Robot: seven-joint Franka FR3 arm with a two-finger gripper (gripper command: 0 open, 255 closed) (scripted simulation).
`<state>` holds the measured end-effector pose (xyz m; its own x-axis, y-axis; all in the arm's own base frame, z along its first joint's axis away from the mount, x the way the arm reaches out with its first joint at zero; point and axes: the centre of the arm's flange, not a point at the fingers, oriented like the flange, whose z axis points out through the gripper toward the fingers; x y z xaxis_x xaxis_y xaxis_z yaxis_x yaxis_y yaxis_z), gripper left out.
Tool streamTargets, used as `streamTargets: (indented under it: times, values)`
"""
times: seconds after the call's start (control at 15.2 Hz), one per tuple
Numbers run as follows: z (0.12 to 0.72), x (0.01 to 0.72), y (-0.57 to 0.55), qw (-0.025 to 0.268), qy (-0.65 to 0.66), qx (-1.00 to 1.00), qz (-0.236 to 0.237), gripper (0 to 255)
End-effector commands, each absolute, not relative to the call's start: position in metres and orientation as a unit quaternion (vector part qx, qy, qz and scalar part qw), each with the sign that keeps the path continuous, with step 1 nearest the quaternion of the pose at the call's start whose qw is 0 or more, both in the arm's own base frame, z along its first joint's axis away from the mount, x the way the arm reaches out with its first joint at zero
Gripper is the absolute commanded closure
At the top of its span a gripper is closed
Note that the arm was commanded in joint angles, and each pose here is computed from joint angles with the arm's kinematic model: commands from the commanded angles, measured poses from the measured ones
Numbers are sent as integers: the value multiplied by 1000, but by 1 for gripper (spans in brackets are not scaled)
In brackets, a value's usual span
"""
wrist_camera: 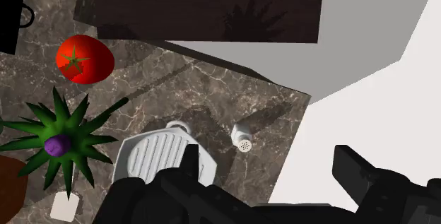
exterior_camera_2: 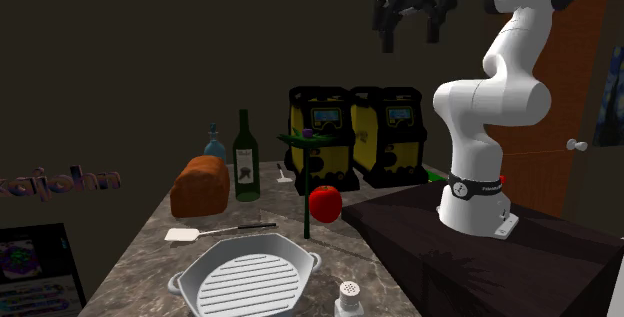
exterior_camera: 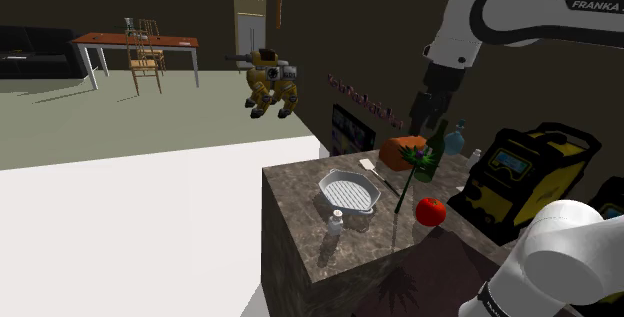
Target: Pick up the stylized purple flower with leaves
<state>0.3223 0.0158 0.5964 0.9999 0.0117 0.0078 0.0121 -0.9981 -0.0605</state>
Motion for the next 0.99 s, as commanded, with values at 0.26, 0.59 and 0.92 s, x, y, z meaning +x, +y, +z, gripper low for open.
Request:
streamTargets:
  times: [0.26,0.59,0.92]
  values:
    - [573,357,-13,24,117,-993,-3,0]
    - [543,389,-59,15,267,-964,-3,0]
    - [515,404,-114,6,411,-911,-2,0]
